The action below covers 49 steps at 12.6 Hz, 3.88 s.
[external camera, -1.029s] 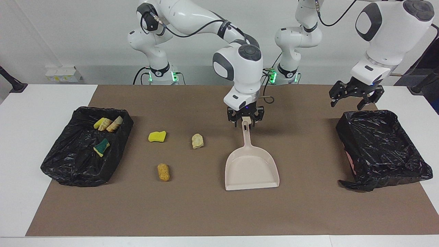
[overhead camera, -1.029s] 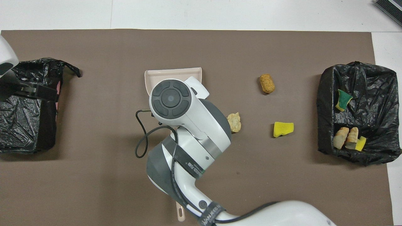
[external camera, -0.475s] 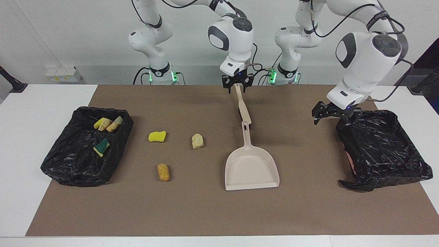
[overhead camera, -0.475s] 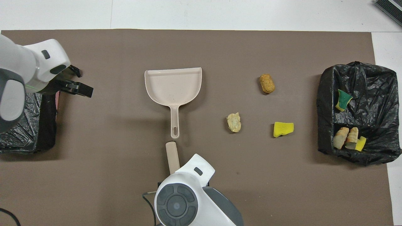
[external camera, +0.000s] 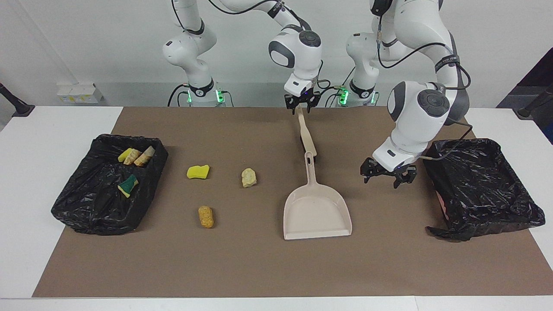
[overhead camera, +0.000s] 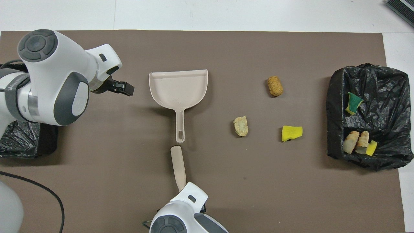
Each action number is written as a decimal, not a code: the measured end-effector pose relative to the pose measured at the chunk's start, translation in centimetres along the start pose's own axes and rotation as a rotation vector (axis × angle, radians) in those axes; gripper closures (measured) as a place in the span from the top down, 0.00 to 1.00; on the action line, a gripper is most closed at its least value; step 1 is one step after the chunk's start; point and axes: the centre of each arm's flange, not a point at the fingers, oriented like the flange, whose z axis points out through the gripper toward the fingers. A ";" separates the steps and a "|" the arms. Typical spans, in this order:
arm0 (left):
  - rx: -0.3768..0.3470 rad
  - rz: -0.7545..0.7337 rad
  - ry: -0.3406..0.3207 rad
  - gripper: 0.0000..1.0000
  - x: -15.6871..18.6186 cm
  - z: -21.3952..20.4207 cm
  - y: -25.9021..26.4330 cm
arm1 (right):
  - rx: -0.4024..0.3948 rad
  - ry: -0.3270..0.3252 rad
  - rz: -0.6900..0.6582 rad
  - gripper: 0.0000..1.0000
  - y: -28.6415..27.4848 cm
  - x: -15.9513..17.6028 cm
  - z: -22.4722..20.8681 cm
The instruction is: Sweep and dump trash in bin
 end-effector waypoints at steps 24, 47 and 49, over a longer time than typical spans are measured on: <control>-0.043 -0.108 -0.186 0.76 -4.0 8.9 20.5 | -0.129 -0.051 0.334 0.26 13.1 -4.0 -4.0; -0.061 0.922 -0.339 0.32 -8.8 -0.3 -4.1 | -0.132 -0.060 0.543 0.26 36.0 9.9 1.2; -0.022 0.998 -0.355 0.32 -9.7 0.8 -1.0 | -0.115 -0.058 0.507 0.26 33.6 11.8 1.1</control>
